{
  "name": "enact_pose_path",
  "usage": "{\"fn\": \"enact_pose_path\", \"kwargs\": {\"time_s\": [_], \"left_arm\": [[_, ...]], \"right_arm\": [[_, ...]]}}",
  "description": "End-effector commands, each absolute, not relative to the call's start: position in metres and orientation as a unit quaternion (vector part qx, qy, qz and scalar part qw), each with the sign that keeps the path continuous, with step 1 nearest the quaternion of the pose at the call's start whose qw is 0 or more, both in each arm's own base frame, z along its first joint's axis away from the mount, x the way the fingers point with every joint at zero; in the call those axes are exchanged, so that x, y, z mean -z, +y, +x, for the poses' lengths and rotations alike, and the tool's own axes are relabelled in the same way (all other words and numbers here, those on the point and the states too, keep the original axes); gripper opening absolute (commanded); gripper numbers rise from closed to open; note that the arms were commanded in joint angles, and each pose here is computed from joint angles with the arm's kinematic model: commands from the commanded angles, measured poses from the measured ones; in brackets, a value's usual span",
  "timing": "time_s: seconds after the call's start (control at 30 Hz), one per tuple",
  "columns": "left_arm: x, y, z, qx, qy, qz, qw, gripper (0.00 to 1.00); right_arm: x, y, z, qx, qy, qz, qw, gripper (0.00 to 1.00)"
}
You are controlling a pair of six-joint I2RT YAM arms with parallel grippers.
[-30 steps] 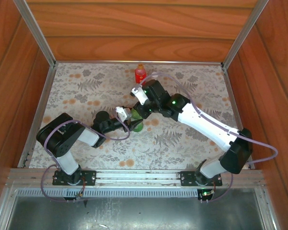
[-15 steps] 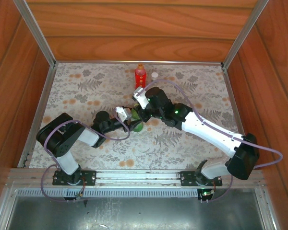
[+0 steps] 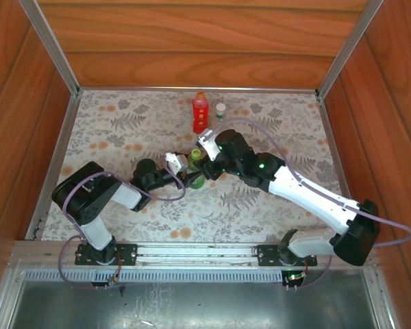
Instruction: Screw on the bottle caps
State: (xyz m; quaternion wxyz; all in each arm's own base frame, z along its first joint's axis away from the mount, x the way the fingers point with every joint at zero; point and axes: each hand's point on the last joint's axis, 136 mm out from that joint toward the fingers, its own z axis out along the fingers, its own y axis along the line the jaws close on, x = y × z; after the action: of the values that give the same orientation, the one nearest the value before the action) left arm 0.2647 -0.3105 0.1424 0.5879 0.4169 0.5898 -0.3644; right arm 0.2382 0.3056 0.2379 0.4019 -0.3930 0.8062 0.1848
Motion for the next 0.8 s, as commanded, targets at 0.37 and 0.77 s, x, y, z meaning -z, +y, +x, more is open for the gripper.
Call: {"fn": "enact_pose_path", "kwargs": {"time_s": [0.37, 0.77], "left_arm": [[-0.130, -0.320, 0.238, 0.400, 0.571, 0.465, 0.545, 0.67], [-0.129, -0.324, 0.234, 0.420, 0.574, 0.468, 0.524, 0.67]], "right_arm": [[-0.249, 0.293, 0.245, -0.330, 0.869, -0.226, 0.291, 0.42], [-0.242, 0.307, 0.254, -0.343, 0.862, -0.260, 0.266, 0.21]]}}
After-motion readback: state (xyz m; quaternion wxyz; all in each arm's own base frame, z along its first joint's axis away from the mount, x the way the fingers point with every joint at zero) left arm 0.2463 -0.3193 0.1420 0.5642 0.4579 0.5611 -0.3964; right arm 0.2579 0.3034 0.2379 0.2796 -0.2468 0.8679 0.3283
